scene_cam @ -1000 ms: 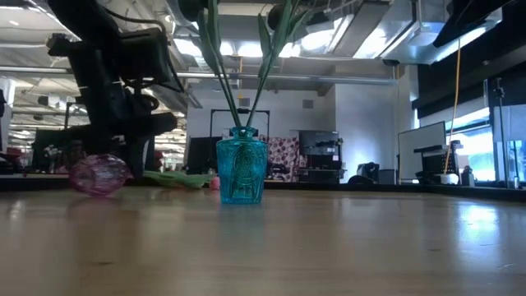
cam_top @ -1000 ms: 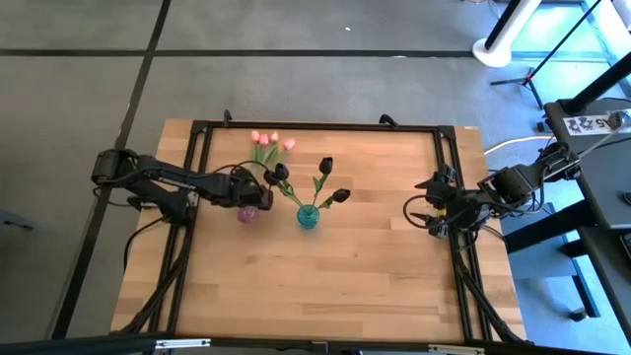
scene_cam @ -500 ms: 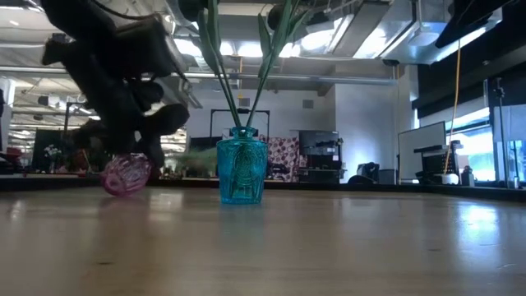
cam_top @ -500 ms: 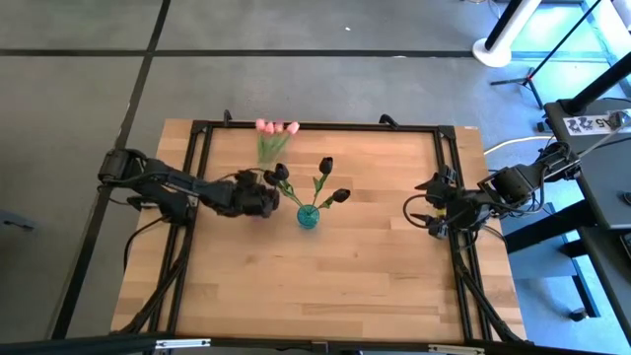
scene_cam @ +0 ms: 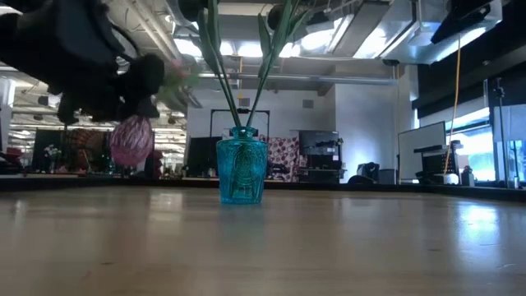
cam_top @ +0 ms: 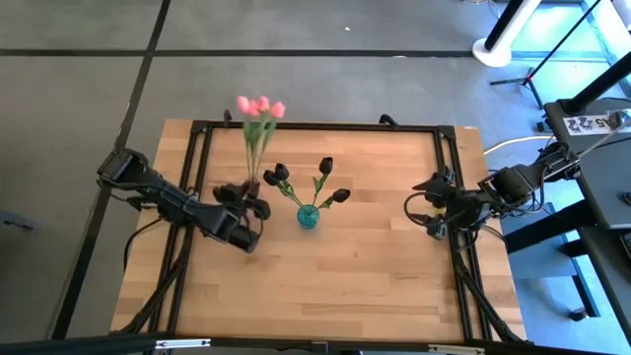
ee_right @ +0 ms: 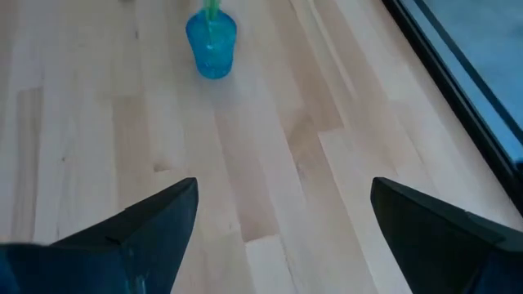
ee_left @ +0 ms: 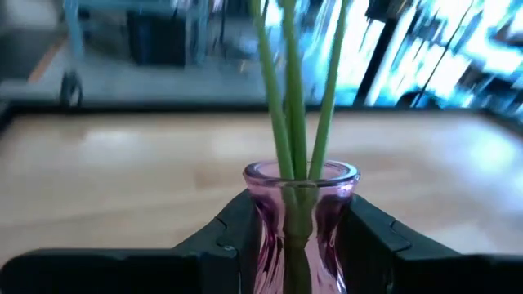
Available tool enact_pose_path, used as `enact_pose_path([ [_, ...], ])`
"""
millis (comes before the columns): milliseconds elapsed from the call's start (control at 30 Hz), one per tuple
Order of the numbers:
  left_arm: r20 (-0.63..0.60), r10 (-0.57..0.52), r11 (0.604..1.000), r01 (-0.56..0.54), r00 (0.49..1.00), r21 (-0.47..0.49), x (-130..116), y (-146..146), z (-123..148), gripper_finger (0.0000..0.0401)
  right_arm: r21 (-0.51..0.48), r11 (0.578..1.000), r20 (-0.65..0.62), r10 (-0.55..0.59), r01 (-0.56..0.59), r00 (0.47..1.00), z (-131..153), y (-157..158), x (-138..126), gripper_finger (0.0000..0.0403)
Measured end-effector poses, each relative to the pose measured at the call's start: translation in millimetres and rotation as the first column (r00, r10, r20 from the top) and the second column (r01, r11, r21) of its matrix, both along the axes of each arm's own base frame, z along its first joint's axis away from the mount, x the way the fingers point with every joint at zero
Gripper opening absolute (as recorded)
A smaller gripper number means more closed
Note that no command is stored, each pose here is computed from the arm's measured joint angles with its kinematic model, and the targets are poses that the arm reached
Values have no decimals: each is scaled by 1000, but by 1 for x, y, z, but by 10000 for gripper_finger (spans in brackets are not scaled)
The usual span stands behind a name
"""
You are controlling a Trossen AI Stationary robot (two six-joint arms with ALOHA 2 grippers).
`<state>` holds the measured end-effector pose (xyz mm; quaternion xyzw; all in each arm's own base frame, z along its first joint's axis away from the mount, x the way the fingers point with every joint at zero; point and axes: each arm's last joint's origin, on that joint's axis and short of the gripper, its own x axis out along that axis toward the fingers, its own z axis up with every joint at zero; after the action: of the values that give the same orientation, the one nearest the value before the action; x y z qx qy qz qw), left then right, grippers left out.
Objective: Sort flowers into vase by color
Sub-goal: Adjust the pink vase
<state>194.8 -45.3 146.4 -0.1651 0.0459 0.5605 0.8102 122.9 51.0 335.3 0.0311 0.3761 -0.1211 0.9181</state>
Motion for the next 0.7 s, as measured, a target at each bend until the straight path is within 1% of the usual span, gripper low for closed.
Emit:
enact_pose_path([
  [67, 36, -12, 997, 10, 999, 71, -2, -3, 2, 117, -5, 1000, 16, 18, -18, 1000, 1, 1, 3, 363],
  [167, 76, -25, 989, 13, 997, 148, -7, -4, 1, 117, -29, 998, 29, 51, -50, 998, 2, 5, 9, 363],
  [267, 147, -27, 982, -1, 989, 191, -16, -1, -8, 117, -66, 996, 47, 70, -67, 996, 2, 8, 15, 363],
  [333, 187, -27, 981, -10, 982, 194, -20, 0, -16, 118, -87, 994, 56, 71, -66, 996, 2, 10, 19, 363],
  [400, 160, -26, 979, -7, 987, 204, -22, 2, -23, 118, -105, 993, 67, 69, -62, 995, 2, 11, 23, 363],
  [533, 64, -28, 966, 11, 998, 257, -21, 2, -28, 118, -163, 986, 102, 52, -34, 993, 3, 12, 28, 363],
  [700, 34, 10, 963, -19, 999, 270, -17, 8, -31, 118, -212, 977, 192, 69, -27, 979, 10, 16, 37, 363],
])
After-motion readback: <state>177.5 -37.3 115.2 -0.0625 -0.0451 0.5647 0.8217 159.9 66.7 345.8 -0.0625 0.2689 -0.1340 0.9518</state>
